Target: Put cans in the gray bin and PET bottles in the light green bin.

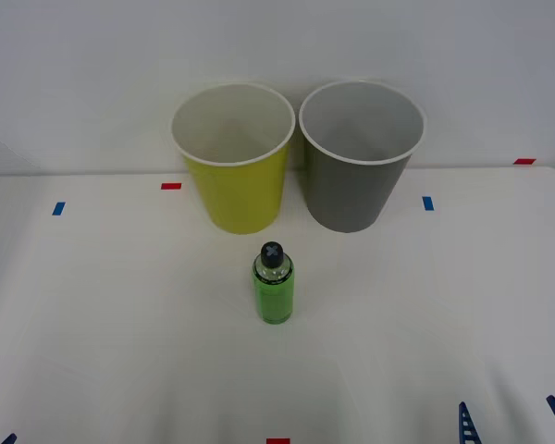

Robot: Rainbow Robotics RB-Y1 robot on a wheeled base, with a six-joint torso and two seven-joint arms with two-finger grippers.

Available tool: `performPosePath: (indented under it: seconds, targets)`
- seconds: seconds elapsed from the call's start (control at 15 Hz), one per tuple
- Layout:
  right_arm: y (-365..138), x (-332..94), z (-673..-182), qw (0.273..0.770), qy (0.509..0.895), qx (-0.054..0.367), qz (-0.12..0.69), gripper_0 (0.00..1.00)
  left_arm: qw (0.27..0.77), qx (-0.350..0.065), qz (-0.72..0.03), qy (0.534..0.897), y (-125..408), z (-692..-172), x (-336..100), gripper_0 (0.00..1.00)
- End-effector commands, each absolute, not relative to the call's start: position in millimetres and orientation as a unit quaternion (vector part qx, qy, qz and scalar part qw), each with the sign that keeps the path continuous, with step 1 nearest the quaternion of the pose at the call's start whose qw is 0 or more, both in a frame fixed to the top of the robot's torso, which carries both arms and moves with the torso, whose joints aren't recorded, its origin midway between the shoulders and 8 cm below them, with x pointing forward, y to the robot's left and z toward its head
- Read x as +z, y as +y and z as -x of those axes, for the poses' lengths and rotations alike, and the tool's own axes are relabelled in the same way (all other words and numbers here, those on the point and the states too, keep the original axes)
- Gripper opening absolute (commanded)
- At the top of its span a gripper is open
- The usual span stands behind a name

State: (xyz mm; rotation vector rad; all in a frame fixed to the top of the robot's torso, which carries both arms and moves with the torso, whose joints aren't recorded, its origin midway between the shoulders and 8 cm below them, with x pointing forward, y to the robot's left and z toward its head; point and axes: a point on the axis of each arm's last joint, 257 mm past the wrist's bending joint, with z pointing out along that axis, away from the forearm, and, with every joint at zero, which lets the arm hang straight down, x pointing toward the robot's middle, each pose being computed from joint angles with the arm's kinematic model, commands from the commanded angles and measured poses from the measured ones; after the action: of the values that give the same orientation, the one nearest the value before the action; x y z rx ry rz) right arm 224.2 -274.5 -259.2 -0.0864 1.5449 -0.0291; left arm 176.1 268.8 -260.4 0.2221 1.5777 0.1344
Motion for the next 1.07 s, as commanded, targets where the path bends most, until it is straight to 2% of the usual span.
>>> performPosePath:
  seconds: [0.07,1.07]
  targets:
    - [-274.5,-259.2,-224.2,0.715,0.698,-0.013,0.039,1.00,0.697,0.060,-0.100,0.707,268.8,-176.1,-260.4,1.00]
    - [-274.5,-259.2,-224.2,0.715,0.698,-0.013,0.039,1.00,0.697,0.060,-0.100,0.707,268.8,-176.1,-260.4,1.00]
